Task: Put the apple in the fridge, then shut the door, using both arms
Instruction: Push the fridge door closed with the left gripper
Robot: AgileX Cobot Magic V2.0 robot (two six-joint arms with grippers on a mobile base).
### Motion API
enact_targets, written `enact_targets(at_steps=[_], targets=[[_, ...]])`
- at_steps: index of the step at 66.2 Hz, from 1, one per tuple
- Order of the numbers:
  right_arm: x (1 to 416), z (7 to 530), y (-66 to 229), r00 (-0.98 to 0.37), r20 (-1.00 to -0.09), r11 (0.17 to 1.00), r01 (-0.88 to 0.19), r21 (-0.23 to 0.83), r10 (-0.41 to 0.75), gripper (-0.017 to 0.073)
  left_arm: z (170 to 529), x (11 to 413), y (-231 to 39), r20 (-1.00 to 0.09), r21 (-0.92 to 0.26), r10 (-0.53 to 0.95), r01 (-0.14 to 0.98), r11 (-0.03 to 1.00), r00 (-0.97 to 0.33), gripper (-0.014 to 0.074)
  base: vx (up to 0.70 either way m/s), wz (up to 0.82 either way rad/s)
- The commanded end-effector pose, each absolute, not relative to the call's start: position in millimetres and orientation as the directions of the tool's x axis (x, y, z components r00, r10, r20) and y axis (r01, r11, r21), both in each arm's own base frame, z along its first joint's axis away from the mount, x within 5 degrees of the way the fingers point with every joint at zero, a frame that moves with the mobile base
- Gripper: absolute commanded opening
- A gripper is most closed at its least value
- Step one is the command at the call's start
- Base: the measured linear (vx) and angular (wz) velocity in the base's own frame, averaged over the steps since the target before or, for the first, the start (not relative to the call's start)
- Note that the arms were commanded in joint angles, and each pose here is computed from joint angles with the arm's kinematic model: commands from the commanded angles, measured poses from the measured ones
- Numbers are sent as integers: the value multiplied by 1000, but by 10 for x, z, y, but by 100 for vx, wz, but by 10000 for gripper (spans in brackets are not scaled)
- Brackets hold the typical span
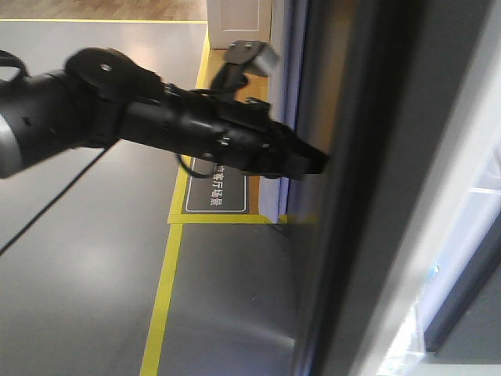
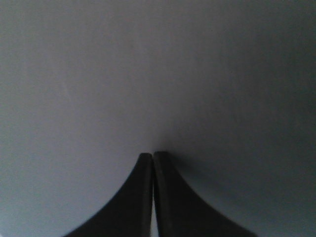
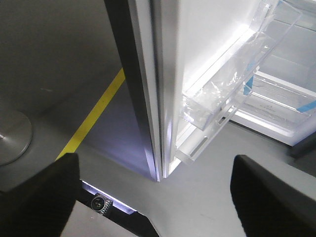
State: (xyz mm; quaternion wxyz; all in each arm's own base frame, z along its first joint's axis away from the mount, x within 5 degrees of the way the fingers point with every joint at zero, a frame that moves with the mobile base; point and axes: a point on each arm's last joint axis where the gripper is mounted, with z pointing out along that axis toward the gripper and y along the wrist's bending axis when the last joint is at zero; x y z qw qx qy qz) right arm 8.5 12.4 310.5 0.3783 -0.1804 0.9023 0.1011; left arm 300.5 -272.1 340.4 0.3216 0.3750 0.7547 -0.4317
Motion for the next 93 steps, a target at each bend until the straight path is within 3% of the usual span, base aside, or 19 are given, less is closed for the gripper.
enact_targets(at_steps=[1, 34, 73, 93], targets=[[104, 3178, 131, -629, -739, 915, -402, 42, -243, 591, 3747, 2876, -2824, -869, -397, 154, 849, 348, -470, -6, 0, 0], [104, 3178, 131, -629, -739, 915, -402, 42, -243, 591, 3825, 2665, -3258, -939, -295, 17, 826, 481, -345, -6, 0, 0], [103, 3177, 130, -630, -738, 915, -402, 41, -243, 591, 3551, 2887, -4015, -946, -281, 35, 868, 411, -322, -6, 0, 0], [103, 3178, 131, -630, -738, 915, -402, 42, -243, 591, 3463, 2870, -4161, -944, -266, 107, 910, 319, -313, -6, 0, 0]])
